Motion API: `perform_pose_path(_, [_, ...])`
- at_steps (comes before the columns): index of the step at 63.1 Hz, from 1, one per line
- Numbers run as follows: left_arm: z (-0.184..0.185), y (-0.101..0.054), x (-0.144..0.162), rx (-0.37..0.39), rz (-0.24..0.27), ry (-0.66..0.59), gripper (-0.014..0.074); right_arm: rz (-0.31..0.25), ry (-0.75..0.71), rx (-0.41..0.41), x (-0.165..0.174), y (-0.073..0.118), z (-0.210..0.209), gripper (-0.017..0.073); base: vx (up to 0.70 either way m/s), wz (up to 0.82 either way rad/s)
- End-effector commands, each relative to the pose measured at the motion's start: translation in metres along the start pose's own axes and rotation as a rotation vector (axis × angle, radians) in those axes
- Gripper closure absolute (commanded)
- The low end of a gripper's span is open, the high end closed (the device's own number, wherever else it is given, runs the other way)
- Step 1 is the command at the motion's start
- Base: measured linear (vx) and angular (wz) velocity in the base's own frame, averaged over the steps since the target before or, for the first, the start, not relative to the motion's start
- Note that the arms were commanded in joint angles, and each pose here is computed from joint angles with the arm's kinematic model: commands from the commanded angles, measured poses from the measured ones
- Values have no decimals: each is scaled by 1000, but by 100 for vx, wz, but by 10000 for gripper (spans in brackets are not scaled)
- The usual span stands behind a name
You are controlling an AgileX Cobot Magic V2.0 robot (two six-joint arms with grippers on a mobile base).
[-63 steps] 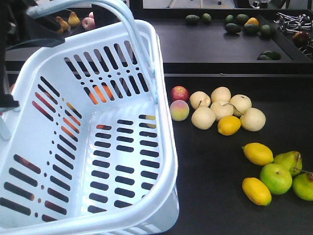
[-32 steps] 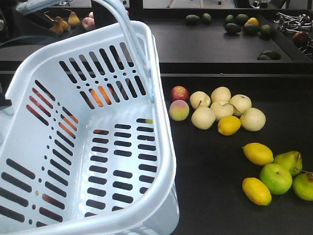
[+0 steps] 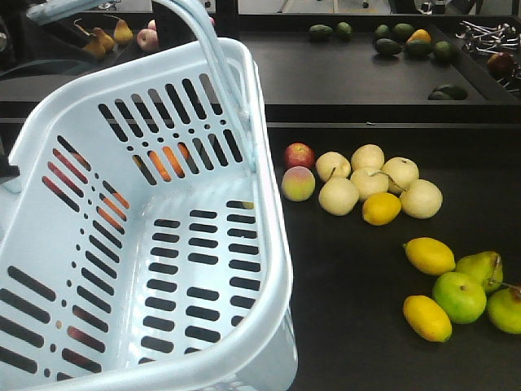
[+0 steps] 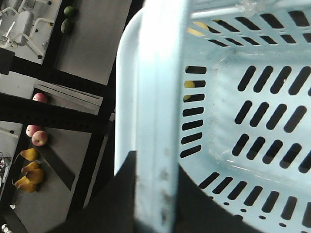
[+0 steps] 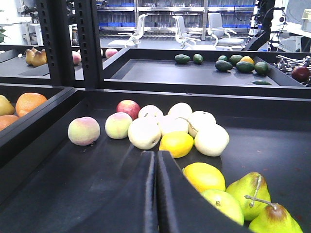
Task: Pick three apples into basket with both arms
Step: 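Hold the basket up with the left gripper while turning the base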
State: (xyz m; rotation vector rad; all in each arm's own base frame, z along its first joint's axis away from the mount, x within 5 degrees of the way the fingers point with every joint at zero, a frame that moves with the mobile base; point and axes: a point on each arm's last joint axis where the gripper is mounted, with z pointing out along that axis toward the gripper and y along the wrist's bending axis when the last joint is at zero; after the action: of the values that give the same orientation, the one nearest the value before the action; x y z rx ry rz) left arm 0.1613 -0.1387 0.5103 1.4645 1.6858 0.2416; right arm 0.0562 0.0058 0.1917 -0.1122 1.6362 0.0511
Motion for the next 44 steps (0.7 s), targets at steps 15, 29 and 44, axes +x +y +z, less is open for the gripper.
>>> perform_pose_path(15, [-16,7,-3,-65,-23,-74,600,-18,-74,4,-3,0,0,568,0,1])
perform_pose_path(29, [-16,7,-3,-65,-23,-74,600,-18,-74,4,-3,0,0,568,-2,9])
perform_pose_path(44, [-16,7,-3,-65,-23,-74,600,-18,-74,4,-3,0,0,568,-6,22])
